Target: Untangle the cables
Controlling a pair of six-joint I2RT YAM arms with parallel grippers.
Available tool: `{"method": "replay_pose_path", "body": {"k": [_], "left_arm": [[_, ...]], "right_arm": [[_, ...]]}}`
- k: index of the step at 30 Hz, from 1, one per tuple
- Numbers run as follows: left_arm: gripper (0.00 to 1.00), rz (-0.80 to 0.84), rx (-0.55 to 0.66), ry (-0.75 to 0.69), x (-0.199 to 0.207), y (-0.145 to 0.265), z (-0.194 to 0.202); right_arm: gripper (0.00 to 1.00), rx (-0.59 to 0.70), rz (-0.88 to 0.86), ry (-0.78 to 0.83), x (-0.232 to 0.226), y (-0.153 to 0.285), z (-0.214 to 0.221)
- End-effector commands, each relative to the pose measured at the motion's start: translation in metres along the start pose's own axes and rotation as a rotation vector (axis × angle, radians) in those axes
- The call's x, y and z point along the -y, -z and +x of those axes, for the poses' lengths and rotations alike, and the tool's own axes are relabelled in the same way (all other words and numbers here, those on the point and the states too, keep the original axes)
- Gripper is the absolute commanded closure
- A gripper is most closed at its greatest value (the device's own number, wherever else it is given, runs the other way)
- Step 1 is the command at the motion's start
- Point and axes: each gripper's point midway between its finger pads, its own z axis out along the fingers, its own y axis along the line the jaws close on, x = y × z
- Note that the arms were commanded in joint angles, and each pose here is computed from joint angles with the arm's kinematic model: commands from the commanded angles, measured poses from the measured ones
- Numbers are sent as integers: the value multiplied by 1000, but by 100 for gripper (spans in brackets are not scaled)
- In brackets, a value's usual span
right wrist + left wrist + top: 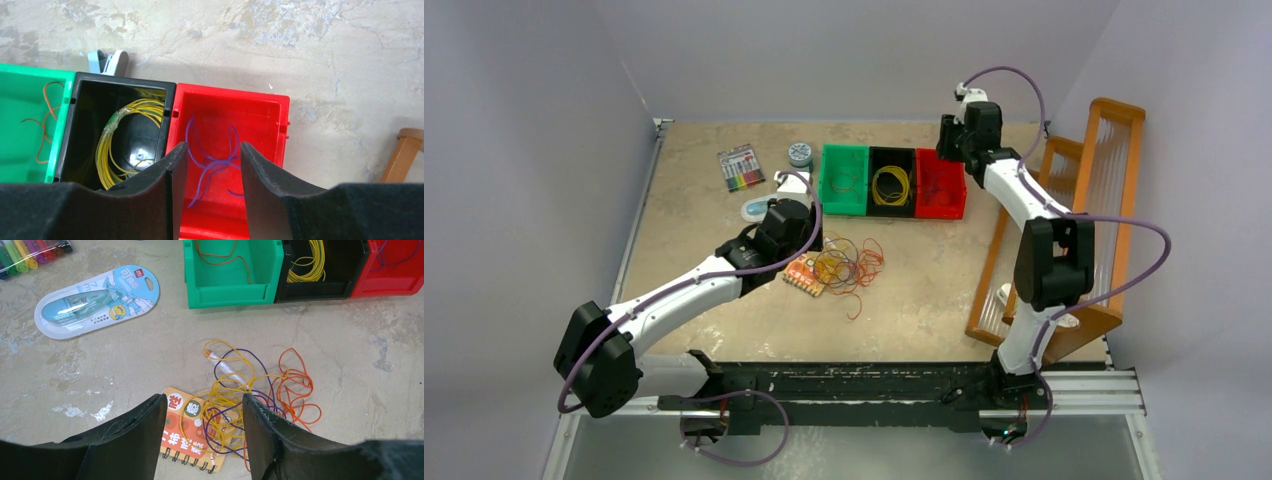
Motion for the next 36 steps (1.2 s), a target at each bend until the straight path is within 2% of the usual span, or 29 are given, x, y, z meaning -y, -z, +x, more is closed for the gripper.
{"method": "replay_pose_path", "body": {"k": [1, 6, 11, 15, 20, 24, 28, 32, 36], "left_arm": [[43, 10, 75, 28, 4, 8, -30], [43, 10, 75, 28, 4, 8, -30], [44, 22, 72, 27, 7, 7, -30], [43, 35, 68, 28, 9, 7, -31], [43, 77, 54, 32, 17, 6, -26], [43, 90, 34, 46, 21, -3, -14], [43, 77, 20, 45, 20, -13, -2], [43, 102, 14, 34, 22, -22, 11], [43, 81, -38, -20, 16, -31, 35]], "right_arm": [[56, 33, 16, -53, -2, 20, -7], [60, -47, -3, -98, -6, 31, 24], [72, -98, -18, -110, -8, 30, 46], [77, -73, -80, -111, -19, 33, 41], [70, 112, -284, -36, -51, 67, 2], [66, 220, -471, 30, -81, 100, -11], [62, 203, -620, 132, -116, 114, 3], [61, 137, -649, 260, -150, 109, 29], [60, 106, -689, 264, -167, 109, 47]]}}
